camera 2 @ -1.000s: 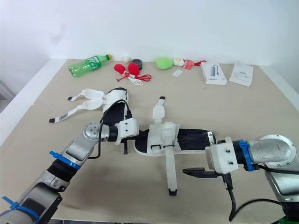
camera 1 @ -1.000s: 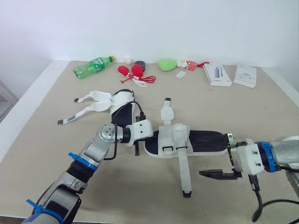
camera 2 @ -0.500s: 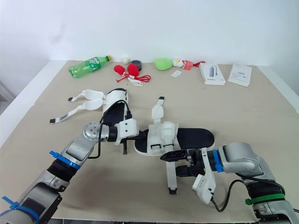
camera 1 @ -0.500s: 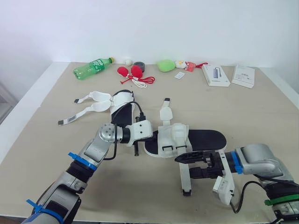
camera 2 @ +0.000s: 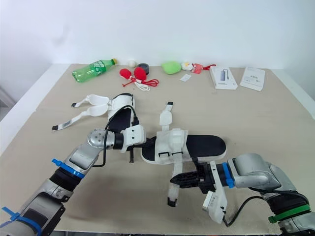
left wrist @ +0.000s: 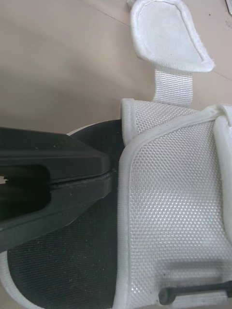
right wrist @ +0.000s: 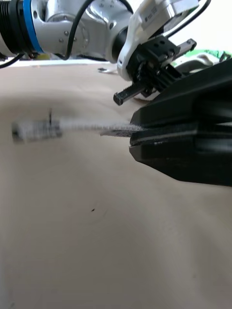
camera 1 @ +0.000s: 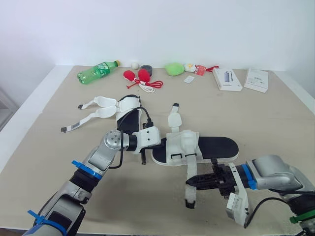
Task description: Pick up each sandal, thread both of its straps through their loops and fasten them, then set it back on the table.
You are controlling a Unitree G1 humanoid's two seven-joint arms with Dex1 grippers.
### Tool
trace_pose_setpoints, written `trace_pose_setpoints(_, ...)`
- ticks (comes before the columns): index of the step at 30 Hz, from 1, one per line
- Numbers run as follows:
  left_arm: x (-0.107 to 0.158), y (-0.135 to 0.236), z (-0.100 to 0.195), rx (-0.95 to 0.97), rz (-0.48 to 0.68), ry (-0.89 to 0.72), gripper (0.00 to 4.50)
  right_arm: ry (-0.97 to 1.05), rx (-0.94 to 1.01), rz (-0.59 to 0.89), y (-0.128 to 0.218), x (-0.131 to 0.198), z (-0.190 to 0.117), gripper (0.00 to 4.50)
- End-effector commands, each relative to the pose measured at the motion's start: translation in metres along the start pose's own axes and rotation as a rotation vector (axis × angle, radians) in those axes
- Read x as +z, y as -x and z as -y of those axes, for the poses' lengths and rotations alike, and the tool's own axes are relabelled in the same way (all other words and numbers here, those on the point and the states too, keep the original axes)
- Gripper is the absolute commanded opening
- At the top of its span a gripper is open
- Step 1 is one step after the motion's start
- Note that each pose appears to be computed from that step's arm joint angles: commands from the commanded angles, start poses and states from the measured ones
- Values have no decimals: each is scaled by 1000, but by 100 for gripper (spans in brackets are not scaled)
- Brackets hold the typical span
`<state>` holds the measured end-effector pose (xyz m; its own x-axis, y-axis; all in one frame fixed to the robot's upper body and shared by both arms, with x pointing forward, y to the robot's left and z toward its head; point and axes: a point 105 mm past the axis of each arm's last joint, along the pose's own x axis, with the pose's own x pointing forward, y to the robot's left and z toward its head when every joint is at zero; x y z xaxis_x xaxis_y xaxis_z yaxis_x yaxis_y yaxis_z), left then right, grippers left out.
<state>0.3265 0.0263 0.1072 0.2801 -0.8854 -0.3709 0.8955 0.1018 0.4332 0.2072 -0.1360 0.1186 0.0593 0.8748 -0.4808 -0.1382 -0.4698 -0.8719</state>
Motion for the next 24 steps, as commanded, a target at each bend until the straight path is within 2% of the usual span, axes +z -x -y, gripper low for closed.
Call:
trace_pose_setpoints(1, -6, -3, 7, -29, -23, 9, 0, -50, -84, 15, 3, 3, 12, 5)
trace_pose_setpoints(6, -7, -3, 7, -32, -25, 7, 0, -493, -279, 60, 5, 3, 28, 5)
trace_pose_setpoints(10, -7, -4, 7, -34, -24, 7, 0, -891, -464, 84, 11, -18, 59, 5)
trace_pose_setpoints(13, -6, -6, 7, -38, -20, 4, 0, -1193, -516, 77, 14, -40, 64, 5)
trace_pose_setpoints(20, -4, -7, 6, -38, -15, -1, 0, -1440, -633, 12, 29, -87, 76, 5)
trace_pose_setpoints(24, -5, -6, 7, -35, -15, -3, 0, -1443, -608, -61, 31, -103, 72, 5)
